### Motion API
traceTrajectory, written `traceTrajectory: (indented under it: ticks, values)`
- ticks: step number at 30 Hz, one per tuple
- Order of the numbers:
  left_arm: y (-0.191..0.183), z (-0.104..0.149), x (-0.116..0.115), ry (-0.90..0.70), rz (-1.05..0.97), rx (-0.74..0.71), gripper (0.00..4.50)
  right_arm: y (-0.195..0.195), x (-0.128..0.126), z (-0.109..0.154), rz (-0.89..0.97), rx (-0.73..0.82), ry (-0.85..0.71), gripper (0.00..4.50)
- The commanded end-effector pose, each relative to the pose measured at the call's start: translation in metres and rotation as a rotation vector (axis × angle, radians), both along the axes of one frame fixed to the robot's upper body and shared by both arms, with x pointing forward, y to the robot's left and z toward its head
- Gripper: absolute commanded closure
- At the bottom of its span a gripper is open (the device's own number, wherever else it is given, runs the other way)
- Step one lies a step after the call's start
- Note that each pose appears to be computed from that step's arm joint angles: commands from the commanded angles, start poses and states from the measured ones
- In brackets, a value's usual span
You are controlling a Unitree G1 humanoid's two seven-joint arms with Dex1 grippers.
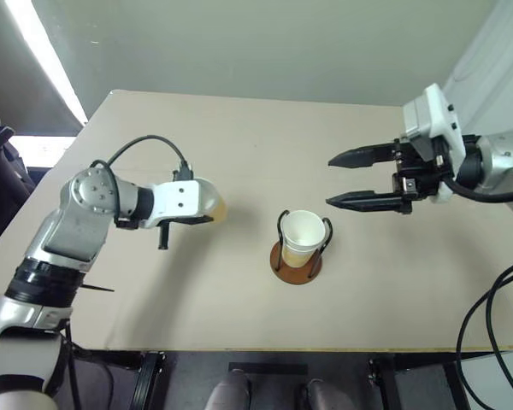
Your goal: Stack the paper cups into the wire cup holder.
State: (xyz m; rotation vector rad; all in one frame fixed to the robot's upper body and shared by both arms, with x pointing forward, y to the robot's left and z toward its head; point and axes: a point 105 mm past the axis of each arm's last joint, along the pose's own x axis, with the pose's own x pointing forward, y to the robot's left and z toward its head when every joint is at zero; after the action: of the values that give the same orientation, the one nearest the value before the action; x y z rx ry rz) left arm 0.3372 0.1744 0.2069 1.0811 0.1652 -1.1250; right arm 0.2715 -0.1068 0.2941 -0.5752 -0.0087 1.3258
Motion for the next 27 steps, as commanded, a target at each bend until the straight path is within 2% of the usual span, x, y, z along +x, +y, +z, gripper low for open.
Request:
traceTrajectory:
  ticks: [1, 4, 8, 17, 22, 27]
  values:
    - [-0.013, 0.034, -0.008, -0.059, -0.066, -0.067, 4.46, -0.006, -0.004, 0.007, -0.007, -0.021, -0.057, 1.42]
    - [-0.029, 0.061, -0.018, -0.075, -0.151, -0.122, 4.46, -0.023, -0.002, -0.011, -0.063, -0.114, 0.009, 1.42]
    - [-0.042, 0.082, -0.028, -0.08, -0.227, -0.167, 4.46, -0.037, -0.003, -0.025, -0.089, -0.194, 0.026, 1.42]
    - [-0.073, 0.112, -0.046, -0.028, -0.411, -0.261, 4.46, -0.042, -0.007, -0.022, -0.104, -0.201, 0.019, 1.42]
    - [-0.089, 0.116, -0.051, 0.021, -0.502, -0.28, 4.46, -0.044, -0.007, -0.021, -0.122, -0.196, 0.012, 1.42]
    - [-0.102, 0.104, -0.051, 0.093, -0.57, -0.243, 4.46, -0.045, -0.011, -0.021, -0.14, -0.191, 0.005, 1.42]
